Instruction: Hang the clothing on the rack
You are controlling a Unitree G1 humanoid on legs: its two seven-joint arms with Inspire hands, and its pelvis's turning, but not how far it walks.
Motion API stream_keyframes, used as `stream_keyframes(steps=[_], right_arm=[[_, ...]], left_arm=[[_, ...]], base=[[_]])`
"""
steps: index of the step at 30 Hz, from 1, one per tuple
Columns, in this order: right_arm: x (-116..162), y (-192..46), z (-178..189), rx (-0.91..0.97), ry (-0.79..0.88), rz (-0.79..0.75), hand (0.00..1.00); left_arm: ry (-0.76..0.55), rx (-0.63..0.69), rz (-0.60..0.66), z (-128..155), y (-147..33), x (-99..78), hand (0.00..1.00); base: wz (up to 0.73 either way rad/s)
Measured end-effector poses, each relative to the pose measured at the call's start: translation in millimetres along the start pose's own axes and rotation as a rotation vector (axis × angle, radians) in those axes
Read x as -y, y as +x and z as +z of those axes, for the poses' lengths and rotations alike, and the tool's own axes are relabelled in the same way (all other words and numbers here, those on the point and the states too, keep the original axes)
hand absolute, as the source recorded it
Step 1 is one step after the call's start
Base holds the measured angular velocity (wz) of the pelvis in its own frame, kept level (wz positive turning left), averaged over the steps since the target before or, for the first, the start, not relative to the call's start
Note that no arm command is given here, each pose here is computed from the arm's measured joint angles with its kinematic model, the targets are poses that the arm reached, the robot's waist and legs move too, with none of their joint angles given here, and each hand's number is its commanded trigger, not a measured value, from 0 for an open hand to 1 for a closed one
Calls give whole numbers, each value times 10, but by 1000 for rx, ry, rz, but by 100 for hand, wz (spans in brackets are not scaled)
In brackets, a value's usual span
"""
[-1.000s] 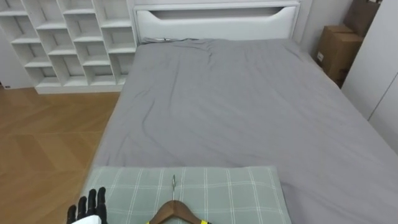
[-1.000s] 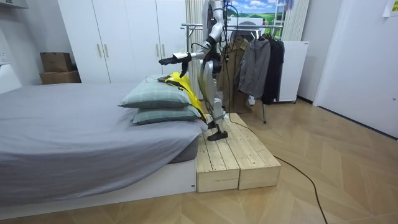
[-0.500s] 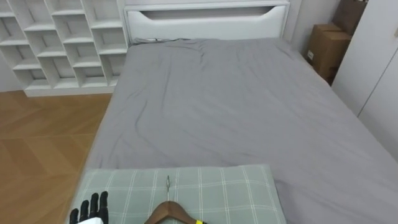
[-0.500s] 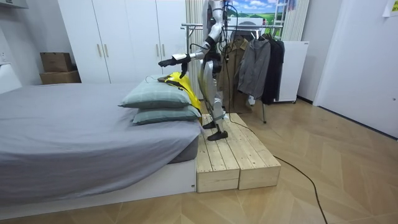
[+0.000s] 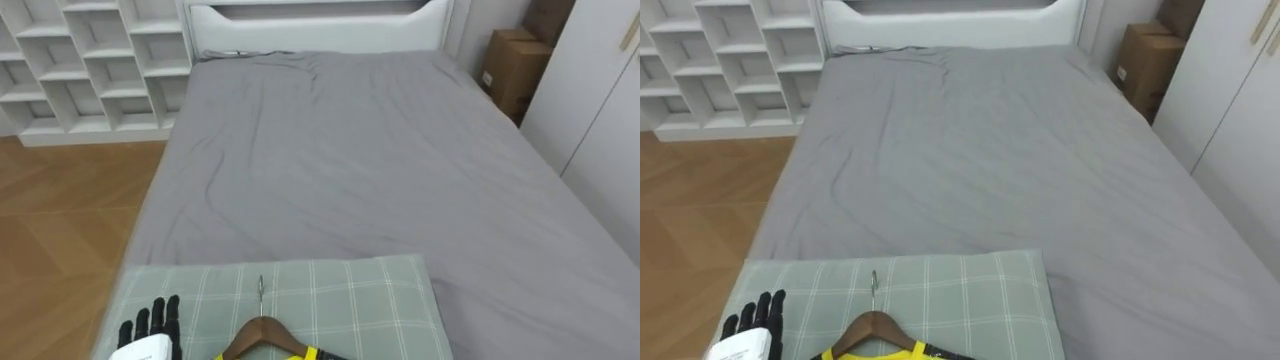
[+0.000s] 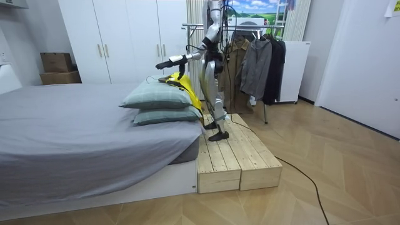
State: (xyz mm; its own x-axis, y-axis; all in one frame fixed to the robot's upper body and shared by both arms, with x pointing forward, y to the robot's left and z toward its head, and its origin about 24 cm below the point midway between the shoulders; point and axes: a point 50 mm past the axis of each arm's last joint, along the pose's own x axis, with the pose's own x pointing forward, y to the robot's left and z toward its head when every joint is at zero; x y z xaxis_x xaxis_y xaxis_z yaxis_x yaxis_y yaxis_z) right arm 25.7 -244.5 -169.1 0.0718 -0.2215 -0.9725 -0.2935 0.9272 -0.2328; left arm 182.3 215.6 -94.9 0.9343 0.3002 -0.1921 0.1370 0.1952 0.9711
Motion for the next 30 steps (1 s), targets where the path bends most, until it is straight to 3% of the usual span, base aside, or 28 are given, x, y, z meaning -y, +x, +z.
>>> stream_keyframes(steps=[16, 30], right_arm=[[25, -8, 290, 94, -17, -44, 0], [-10, -3, 153, 57, -16, -29, 0]], left_arm=[[34, 112, 29, 282, 254, -117, 0], [75, 118, -38, 266, 254, -51, 0]], base=[[3], [-2]])
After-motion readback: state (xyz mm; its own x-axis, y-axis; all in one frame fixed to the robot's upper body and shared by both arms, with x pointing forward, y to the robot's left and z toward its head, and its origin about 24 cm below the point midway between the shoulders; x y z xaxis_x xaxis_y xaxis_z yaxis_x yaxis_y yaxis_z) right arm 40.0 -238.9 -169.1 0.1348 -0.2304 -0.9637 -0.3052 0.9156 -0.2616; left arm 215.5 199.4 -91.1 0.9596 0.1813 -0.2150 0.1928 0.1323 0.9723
